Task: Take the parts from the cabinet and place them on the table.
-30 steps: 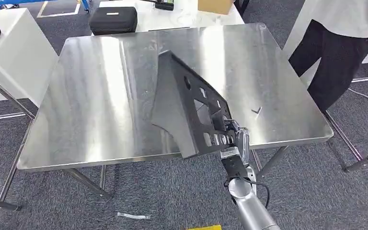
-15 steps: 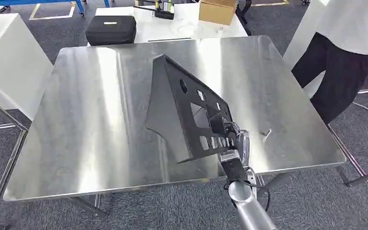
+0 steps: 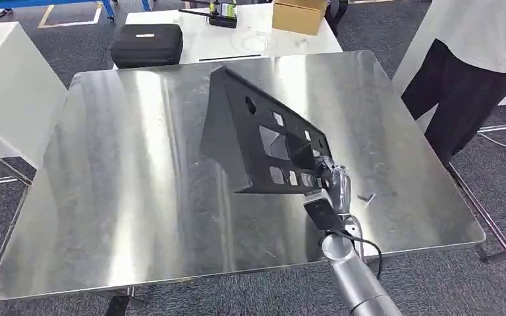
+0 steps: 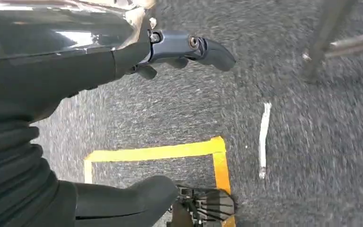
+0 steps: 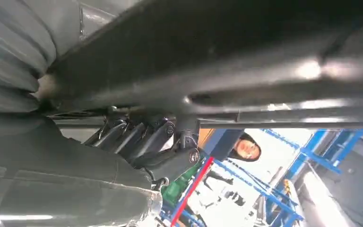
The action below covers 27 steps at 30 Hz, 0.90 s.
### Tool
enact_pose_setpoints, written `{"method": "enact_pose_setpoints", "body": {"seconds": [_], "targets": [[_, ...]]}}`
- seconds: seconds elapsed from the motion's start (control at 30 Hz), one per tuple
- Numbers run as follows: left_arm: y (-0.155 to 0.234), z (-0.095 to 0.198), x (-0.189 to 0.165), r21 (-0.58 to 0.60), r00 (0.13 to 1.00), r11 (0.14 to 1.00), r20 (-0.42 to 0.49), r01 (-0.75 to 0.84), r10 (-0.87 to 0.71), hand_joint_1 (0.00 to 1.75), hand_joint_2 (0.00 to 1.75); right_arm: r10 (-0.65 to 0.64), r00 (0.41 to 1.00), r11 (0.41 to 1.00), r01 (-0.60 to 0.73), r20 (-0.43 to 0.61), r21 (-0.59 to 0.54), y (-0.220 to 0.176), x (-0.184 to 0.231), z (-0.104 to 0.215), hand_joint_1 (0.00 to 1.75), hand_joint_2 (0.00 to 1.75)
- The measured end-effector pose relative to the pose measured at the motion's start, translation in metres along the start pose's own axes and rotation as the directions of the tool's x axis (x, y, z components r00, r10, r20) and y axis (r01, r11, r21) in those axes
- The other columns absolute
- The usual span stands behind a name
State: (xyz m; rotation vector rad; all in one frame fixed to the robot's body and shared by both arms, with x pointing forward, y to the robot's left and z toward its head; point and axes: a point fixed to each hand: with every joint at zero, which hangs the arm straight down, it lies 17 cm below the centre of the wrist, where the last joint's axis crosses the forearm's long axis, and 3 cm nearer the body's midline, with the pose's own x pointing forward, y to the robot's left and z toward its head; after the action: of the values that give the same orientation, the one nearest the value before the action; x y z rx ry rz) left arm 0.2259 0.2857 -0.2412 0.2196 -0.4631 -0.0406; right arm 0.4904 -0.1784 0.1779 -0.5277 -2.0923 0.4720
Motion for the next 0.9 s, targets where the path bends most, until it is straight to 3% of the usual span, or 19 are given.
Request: {"method": "enact_pose_setpoints", "body": {"seconds": [0.37,0.9], "targets": [[-0.013,-0.001,0.041,-0.040,0.991,0.992,0.067,0.119,-0.116,0.00,1.75,0.221,0.975,0.968,-0.218,-0.010,0.126,0.026,-0.025,-0.063,1.75,1.75],[-0.021,0.000,0.061,-0.067,0.981,0.982,0.096,0.176,-0.169,0.00,1.75,0.355,0.922,0.928,-0.326,-0.157,0.182,0.017,-0.051,-0.097,1.75,1.75]]}}
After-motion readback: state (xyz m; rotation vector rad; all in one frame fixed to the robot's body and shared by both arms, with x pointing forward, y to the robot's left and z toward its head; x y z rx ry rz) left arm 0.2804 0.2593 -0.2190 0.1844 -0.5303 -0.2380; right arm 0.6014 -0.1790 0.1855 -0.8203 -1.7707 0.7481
